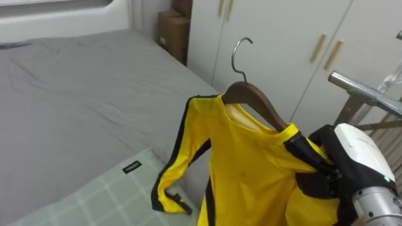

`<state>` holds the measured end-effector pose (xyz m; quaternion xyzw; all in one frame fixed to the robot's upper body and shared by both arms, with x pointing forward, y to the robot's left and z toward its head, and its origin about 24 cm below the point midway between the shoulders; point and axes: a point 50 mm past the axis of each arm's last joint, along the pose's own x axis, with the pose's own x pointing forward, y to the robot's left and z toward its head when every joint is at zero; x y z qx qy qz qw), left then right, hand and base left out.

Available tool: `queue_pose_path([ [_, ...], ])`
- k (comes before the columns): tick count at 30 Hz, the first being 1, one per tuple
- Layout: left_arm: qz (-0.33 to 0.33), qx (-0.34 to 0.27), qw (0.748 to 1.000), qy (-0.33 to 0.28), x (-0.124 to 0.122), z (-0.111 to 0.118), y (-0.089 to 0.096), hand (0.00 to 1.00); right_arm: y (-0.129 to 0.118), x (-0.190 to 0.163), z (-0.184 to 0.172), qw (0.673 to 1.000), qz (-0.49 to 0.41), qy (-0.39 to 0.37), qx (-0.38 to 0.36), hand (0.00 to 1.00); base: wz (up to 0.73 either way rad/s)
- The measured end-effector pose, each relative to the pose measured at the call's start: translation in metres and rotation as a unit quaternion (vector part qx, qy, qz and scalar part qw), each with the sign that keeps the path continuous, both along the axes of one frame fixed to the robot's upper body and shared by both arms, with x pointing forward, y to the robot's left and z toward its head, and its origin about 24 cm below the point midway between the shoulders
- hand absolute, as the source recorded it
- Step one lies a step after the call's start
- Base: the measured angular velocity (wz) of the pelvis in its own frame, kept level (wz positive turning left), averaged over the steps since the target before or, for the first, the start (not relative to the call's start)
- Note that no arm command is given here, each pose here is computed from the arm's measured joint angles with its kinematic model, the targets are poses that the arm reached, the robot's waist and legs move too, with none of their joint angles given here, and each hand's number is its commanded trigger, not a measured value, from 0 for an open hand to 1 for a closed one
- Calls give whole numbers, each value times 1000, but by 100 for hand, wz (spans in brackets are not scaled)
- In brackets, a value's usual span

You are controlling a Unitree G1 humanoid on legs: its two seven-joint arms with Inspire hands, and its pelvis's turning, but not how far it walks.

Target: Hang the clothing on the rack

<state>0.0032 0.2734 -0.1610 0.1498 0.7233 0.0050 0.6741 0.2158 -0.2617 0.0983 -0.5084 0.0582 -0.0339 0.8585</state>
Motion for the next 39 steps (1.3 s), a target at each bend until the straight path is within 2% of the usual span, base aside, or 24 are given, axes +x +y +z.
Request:
queue_pose_path([
  [4, -9, 11, 1000, 20, -4, 2, 5, 0, 1, 1, -2, 1000, 4, 7, 4, 100, -22],
  [7, -16, 13, 998, 51, -16, 2, 5, 0, 4, 4, -1, 1000, 10, 1, 7, 100, -67],
  [11, -22, 12, 997, 70, -21, 2, 2, 0, 17, 9, -5, 999, 32, 6, 13, 100, -99],
  [14, -39, 6, 996, 83, -22, 1, -2, 0, 37, 18, -6, 997, 72, 4, 16, 100, -171],
  [17, -26, 3, 996, 89, -24, 0, -5, 0, 49, 19, -10, 995, 96, 12, 21, 100, -119],
  [23, -17, -15, 994, 104, -28, -4, -21, 0, 45, 19, -9, 996, 79, 0, 29, 100, -68],
  [29, 11, -28, 992, 120, -37, -5, -29, 0, 43, 26, 0, 997, 69, -18, 42, 100, -73],
  [39, 52, -20, 990, 130, -45, -2, -22, 0, 49, 28, 1, 991, 83, -13, 100, 100, -31],
])
